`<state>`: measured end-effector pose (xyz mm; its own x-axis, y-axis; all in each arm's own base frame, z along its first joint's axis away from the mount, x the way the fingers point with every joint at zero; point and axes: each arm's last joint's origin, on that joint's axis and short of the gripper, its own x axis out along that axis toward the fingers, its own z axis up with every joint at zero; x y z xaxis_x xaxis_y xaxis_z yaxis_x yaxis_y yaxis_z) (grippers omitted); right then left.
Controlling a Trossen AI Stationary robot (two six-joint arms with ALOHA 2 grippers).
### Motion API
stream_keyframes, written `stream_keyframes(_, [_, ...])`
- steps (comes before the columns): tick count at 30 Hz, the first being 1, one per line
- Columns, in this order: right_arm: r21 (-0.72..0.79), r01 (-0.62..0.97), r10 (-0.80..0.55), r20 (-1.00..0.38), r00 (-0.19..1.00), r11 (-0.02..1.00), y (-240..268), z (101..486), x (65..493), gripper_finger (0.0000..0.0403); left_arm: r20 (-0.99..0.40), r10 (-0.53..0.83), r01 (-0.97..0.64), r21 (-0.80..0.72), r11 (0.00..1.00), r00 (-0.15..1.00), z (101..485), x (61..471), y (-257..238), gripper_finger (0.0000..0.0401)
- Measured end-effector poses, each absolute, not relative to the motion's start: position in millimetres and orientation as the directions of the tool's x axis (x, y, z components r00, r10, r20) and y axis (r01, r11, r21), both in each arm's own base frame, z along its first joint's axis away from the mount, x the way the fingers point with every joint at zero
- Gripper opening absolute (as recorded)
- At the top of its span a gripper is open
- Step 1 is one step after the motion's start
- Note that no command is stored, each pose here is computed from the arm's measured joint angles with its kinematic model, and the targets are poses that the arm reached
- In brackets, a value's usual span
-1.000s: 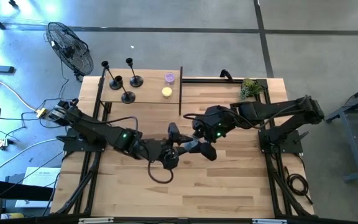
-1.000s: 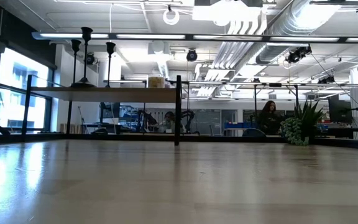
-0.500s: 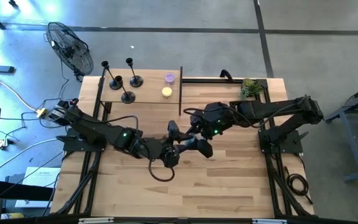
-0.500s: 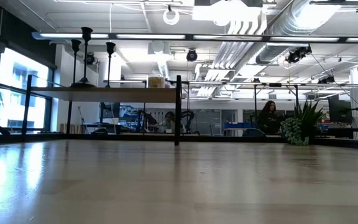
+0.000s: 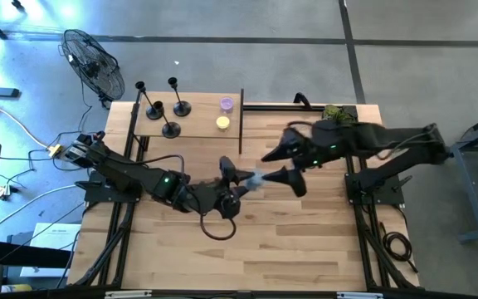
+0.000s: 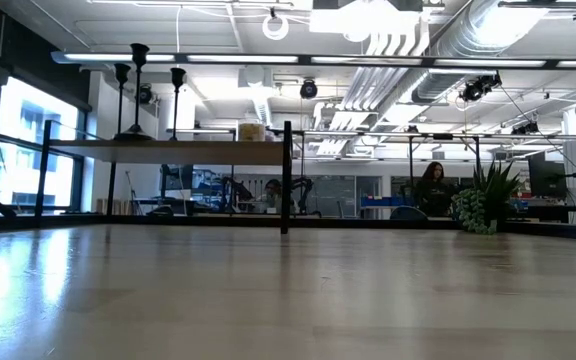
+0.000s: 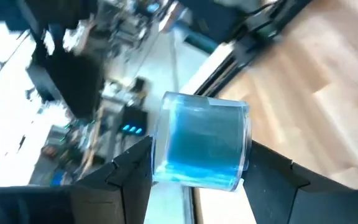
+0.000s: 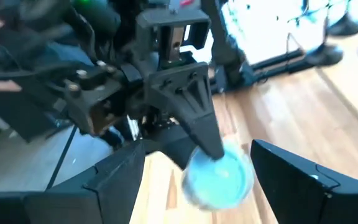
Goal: Pick & Place candle stick holders
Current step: Put the blue candle on the shelf
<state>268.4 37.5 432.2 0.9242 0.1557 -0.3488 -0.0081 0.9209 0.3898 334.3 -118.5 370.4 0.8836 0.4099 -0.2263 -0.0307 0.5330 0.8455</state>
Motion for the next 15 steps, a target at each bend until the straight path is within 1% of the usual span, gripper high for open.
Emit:
stream_keyframes(4, [0.377, 0.003, 0.128, -0.322, 0.938, 0.926, 40, 442, 252, 0.0288, -0.163, 0.517, -0.137, 0.859, 0.493, 0.840, 376, 334, -116, 0.0203])
stream_keyframes(8, [0.359, 0.032, 0.098, -0.337, 0.936, 0.933, 43, 442, 247, 0.0288, -0.078, 0.575, -0.191, 0.900, 0.393, 0.814, 387, 334, -118, 0.0197])
stream_keyframes(11, [0.344, 0.041, 0.084, -0.340, 0.937, 0.938, 44, 441, 248, 0.0288, -0.021, 0.557, -0.190, 0.929, 0.318, 0.830, 396, 332, -124, 0.0196])
stream_keyframes(15, [0.300, 0.020, 0.075, -0.301, 0.951, 0.954, 44, 444, 252, 0.0288, 0.034, 0.514, -0.200, 0.942, 0.271, 0.857, 404, 331, -131, 0.0196])
